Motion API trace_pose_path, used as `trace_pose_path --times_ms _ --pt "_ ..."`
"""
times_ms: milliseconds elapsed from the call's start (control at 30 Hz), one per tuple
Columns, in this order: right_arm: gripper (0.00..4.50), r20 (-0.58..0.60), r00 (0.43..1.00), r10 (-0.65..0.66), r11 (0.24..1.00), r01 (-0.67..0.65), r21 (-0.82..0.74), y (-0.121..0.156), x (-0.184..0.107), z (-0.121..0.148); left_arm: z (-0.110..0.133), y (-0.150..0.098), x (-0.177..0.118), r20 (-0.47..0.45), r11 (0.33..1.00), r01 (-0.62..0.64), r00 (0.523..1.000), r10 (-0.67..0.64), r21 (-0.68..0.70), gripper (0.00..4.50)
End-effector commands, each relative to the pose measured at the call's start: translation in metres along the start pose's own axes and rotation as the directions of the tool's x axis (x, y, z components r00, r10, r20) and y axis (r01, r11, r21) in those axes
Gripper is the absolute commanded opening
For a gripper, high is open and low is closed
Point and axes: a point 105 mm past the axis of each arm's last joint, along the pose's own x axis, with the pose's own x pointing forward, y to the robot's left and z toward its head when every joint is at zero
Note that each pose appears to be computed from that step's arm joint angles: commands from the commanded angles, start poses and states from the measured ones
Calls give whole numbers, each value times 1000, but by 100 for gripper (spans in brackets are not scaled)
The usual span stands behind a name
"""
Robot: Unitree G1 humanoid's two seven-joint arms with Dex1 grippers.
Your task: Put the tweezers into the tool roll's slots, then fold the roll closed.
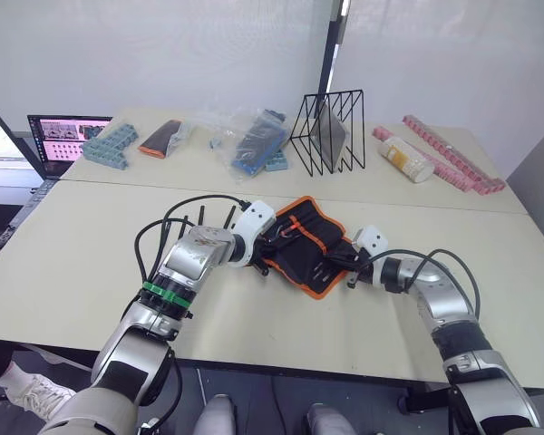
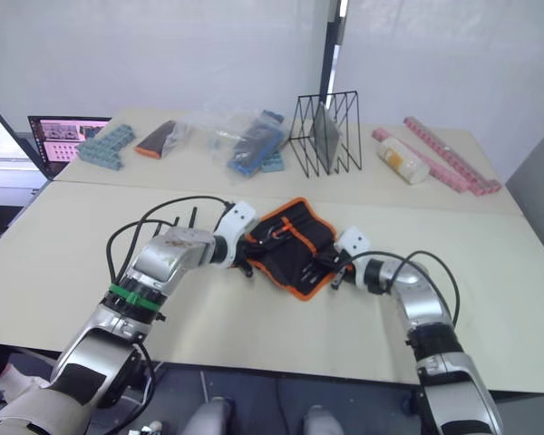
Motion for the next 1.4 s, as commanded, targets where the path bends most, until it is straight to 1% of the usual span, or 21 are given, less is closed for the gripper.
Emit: trace_pose_path --times_ms 33,100,233,367,533,667,900,1067,1233,1333,1400 --pt "2 -145 989 34 997 -23 75 14 -3 -40 6 -7 -1 13 998 46 999 -46 30 0" --pt "2 -149 988 38 997 -27 75 15 -4 -41 7 -8 -3 8 997 62 998 -62 47 0" --pt "2 -151 988 39 997 -28 76 15 -4 -41 9 -4 -5 3 996 52 999 -53 74 0" --pt "2 -151 988 36 997 -25 75 14 -5 -41 17 -2 -2 20 996 42 999 -44 83 0" --pt "2 -152 988 33 997 -21 77 15 -6 -41 32 6 5 55 996 -5 998 0 87 0" --pt "2 -157 987 34 997 -22 76 18 -6 -43 41 3 11 60 994 12 998 -19 112 0" --pt "2 -152 988 39 997 -27 77 22 -4 -42 40 -9 38 7 982 35 999 -37 184 0" --pt "2 -146 989 38 997 -27 79 25 -4 -40 47 -10 51 17 980 18 1000 -21 199 0" --pt "2 -146 989 32 996 -20 86 28 -7 -41 55 -10 61 60 980 -19 998 7 198 0" --pt "2 -146 989 29 996 -16 91 30 -8 -42 50 -12 65 48 987 -4 999 -3 161 0" --pt "2 -146 989 28 996 -15 93 31 -8 -42 47 -9 65 39 988 -14 999 8 151 0"
